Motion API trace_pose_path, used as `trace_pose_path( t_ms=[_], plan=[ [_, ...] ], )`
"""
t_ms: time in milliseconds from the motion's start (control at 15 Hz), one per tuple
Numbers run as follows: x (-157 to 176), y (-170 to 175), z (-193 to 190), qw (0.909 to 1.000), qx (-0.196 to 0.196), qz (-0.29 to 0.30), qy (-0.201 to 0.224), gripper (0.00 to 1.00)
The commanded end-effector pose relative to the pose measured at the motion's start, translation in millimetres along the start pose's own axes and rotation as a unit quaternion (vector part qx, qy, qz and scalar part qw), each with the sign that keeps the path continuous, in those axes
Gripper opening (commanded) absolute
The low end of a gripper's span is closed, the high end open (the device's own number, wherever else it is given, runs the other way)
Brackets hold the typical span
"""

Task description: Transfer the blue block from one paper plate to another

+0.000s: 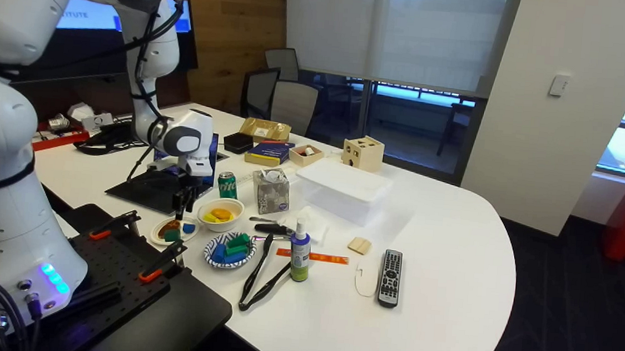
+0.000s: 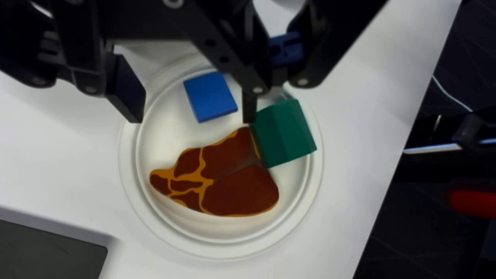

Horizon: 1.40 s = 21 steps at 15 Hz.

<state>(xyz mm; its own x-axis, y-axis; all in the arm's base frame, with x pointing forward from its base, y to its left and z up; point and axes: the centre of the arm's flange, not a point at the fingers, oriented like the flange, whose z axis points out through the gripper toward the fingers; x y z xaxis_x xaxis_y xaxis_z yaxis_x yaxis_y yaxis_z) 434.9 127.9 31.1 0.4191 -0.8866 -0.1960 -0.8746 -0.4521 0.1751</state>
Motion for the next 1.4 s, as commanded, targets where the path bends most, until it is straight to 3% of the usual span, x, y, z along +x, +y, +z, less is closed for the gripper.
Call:
trace_pose_path(
  t_ms=[0, 267, 1000, 1333],
  plan=[
    [7.2, 4.9, -8.6, 0.9999, -0.006, 0.009, -0.003, 0.98],
    [15.3, 9.9, -31.7, 0.9997, 0.014, 0.012, 0.019, 1.0],
    [10.4, 22.7, -169.5, 0.9891, 0.09, -0.04, 0.109, 1.0],
    [13.4, 35.1, -193.3, 0.9847, 0.104, -0.058, 0.127, 1.0]
  ],
)
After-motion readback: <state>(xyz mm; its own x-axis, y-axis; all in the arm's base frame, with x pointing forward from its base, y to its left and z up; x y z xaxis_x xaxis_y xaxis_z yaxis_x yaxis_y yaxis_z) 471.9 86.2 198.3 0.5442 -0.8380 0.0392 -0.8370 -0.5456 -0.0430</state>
